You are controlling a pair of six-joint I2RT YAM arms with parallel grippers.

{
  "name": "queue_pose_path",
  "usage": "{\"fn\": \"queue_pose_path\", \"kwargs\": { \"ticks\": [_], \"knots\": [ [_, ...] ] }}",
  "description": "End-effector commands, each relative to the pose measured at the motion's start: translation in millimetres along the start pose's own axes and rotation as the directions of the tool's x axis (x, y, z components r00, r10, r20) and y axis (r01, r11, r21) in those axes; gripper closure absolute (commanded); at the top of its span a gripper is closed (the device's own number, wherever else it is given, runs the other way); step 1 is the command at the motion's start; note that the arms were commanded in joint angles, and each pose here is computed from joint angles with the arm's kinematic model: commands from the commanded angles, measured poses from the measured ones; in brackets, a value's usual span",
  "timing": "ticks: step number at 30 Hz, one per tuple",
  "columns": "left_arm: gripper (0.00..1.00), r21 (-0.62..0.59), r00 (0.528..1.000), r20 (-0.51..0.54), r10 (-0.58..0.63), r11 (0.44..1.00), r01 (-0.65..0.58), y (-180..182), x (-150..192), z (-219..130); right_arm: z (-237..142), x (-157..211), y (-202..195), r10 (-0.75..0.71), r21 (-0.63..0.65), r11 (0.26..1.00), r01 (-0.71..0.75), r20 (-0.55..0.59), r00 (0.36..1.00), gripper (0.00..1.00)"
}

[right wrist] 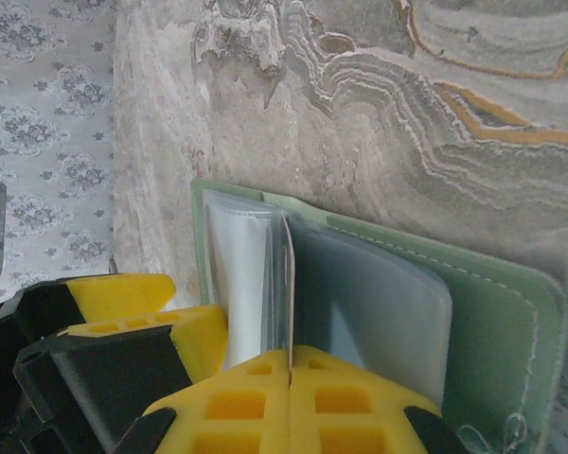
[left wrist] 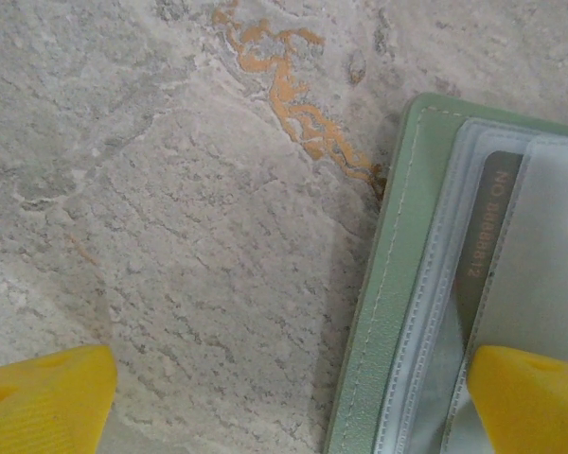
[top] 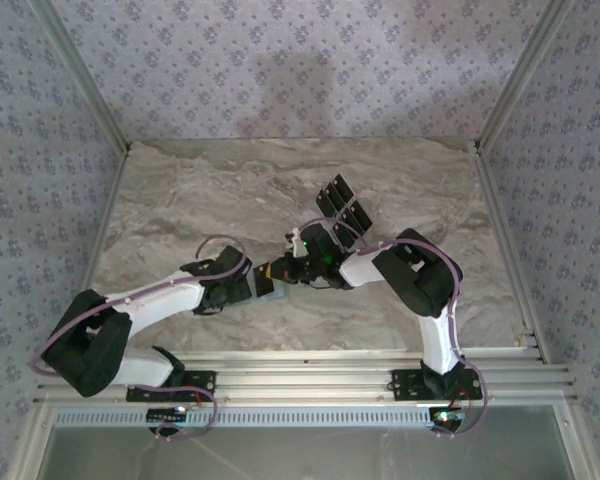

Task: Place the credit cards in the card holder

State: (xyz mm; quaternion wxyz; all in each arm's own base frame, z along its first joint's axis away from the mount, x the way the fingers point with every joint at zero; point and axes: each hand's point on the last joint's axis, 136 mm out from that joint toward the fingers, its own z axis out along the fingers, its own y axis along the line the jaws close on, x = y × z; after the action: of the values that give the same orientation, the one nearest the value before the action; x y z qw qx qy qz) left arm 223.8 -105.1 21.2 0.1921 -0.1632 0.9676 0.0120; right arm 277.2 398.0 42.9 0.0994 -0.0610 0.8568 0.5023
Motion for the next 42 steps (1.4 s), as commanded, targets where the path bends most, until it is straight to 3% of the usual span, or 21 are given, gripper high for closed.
{"fn": "queue_pose_path", "kwargs": {
  "ticks": [1, 13, 32, 42],
  "knots": [
    [0.03, -0.077, 0.999, -0.050, 0.021, 0.997, -0.025, 19.0, 16.0, 6.0, 9.2, 16.0, -8.1, 0.025, 0.026, 0.999, -0.024, -0.050, 0.998, 1.00],
    [0.03, -0.157, 0.999, -0.048, -0.025, 0.988, 0.017, 45.7, 24.6, 1.0, -2.0, 5.5, -17.9, 0.045, 0.042, 0.998, -0.044, -0.019, 0.999, 1.00],
    [0.03, -0.152, 0.998, -0.066, -0.025, 0.988, 0.015, 43.6, 28.9, 6.5, -11.5, -8.7, 21.3, -0.017, -0.047, 0.999, 0.017, 0.004, 1.000, 1.00],
    [0.04, -0.151, 0.997, -0.068, -0.024, 0.988, 0.014, 44.2, 30.2, 7.4, -4.5, -8.2, 19.2, -0.014, -0.043, 0.999, 0.014, -0.003, 1.000, 1.00]
  ]
}}
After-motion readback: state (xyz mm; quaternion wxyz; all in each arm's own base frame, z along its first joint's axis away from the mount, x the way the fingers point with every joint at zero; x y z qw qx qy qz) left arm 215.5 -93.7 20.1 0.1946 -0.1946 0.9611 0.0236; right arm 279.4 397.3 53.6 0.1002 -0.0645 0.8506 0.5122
